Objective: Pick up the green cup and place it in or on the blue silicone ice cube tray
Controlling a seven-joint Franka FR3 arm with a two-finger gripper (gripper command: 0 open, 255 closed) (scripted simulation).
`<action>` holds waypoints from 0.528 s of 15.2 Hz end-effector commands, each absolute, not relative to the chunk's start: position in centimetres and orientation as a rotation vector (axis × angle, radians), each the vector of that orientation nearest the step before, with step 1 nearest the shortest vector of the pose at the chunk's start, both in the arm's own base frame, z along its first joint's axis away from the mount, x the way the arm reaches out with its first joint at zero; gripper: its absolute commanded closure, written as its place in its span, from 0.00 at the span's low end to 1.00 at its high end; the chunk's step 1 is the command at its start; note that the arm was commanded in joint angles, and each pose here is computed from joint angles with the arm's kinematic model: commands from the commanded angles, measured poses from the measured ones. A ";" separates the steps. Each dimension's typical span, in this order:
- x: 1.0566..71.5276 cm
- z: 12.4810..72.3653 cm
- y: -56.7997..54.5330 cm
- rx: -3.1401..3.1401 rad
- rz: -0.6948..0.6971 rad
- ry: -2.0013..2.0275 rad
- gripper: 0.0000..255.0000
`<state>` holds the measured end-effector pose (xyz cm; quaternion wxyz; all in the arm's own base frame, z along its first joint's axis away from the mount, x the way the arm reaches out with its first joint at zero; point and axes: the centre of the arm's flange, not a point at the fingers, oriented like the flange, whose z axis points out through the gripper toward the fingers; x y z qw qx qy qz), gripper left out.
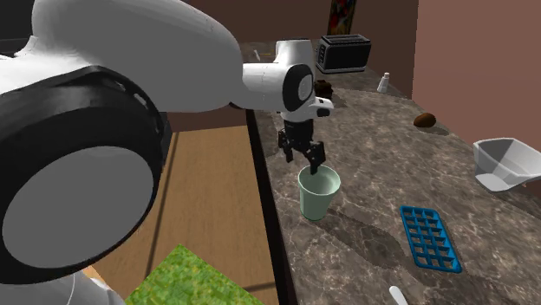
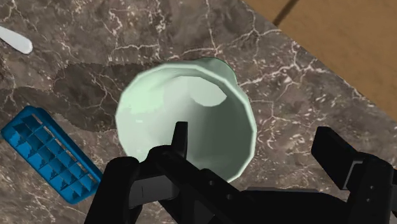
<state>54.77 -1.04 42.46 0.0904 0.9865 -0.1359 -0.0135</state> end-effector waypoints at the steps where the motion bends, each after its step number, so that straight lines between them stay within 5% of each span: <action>1: 56.9 40.9 -1.5 2.919 -0.033 -0.451 0.00; 8: 56.8 37.8 -2.0 2.919 -0.033 -0.452 0.00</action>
